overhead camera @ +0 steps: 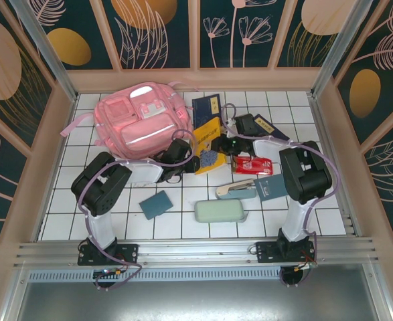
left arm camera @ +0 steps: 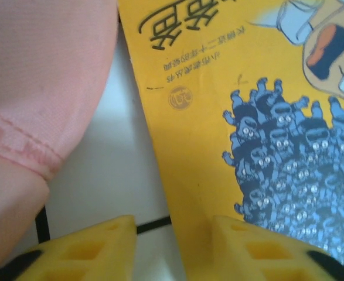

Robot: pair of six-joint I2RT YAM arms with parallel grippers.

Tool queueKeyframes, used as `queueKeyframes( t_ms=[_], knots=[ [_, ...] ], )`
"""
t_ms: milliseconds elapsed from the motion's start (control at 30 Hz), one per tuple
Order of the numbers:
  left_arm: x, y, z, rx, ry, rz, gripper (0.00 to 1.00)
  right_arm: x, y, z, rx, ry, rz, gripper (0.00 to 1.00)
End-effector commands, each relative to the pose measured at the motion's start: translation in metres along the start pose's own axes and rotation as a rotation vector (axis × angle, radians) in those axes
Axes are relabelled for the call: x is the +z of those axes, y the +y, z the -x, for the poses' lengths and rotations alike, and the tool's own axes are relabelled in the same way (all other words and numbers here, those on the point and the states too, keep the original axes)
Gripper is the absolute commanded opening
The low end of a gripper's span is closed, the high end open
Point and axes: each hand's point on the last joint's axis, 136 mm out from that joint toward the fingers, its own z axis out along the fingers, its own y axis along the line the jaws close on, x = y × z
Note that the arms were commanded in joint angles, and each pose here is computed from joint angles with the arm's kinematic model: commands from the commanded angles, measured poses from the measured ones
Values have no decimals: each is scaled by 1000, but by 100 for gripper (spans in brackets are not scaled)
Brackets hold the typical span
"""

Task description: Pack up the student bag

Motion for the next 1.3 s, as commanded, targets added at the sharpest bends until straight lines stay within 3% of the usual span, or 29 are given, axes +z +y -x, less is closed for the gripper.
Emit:
queueKeyframes(
  t_ms=[0, 267, 467, 600, 867, 1067, 1200, 1267],
  knots=[
    [-32, -17, 31, 48, -58, 21, 48, -34, 38, 24, -65, -134, 109, 0],
    [-82, -19, 80, 197, -142, 163, 51, -77, 64, 33, -99, -299, 171, 0],
    [-87, 13, 83, 351, -71, 352, 49, -93, 79, 27, -107, -329, 223, 0],
    [-85, 37, 81, 374, -5, 437, 47, -100, 84, 23, -121, -347, 240, 0],
    [-73, 68, 64, 387, 130, 449, 47, -103, 90, 17, -120, -339, 267, 0],
    [-67, 75, 64, 381, 149, 439, 47, -105, 94, 16, -125, -344, 271, 0],
    [-63, 82, 63, 379, 170, 449, 39, -105, 92, 15, -120, -344, 267, 0],
    [-61, 83, 62, 376, 176, 448, 24, -105, 92, 15, -122, -345, 266, 0]
  ],
)
